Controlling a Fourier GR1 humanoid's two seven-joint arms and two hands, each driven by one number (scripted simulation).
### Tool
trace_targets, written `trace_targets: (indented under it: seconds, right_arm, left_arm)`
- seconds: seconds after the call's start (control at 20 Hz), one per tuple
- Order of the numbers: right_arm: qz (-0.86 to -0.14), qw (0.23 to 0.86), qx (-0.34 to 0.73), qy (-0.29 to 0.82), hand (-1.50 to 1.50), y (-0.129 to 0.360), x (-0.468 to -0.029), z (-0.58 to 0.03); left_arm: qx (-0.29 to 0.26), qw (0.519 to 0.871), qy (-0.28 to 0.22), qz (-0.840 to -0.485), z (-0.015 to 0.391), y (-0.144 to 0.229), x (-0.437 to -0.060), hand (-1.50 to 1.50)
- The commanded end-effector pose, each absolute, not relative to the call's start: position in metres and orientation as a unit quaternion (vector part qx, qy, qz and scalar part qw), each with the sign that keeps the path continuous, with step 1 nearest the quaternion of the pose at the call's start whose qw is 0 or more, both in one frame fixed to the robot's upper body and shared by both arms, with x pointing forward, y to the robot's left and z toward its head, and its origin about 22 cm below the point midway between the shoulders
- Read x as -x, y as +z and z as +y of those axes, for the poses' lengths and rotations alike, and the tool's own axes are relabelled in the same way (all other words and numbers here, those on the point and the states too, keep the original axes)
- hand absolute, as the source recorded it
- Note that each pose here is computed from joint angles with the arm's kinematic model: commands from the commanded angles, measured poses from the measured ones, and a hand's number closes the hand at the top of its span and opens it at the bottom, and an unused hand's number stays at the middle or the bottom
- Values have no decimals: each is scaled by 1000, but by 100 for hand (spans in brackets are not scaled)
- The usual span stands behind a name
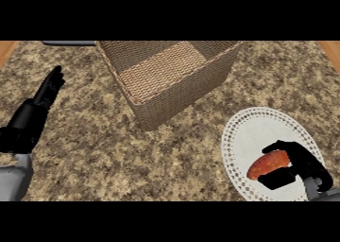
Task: Pick the sweet potato from the placemat and place it in the basket
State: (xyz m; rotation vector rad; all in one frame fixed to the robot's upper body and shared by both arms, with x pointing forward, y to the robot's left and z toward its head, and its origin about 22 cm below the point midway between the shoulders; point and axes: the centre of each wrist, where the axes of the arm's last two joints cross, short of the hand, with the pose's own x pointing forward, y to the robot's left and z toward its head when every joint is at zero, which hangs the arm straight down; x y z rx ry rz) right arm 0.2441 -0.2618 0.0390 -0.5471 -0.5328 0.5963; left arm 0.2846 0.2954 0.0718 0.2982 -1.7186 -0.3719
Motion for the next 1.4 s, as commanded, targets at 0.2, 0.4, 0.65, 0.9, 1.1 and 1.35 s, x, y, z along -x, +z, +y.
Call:
trace_targets:
  seconds: [0.2,0.4,0.65,0.9,1.1,1.35]
  right_arm:
    - [-234,874,277,324,150,5,-247,-253]
    - [-236,855,349,302,150,8,-237,-234]
    - [-213,813,477,258,150,16,-229,-196]
    - [-211,765,557,245,150,26,-224,-191]
    - [-282,721,605,183,150,55,-224,-182]
    - [-467,638,610,55,150,132,-236,-179]
  left_arm:
    - [-135,628,-164,-749,306,82,-295,0]
    - [-122,626,-161,-753,284,74,-292,0]
    - [-128,631,-166,-747,300,66,-284,0]
    - [-132,635,-160,-744,305,67,-292,0]
    - [-138,630,-158,-748,285,66,-290,0]
    - [-132,637,-153,-744,301,62,-286,0]
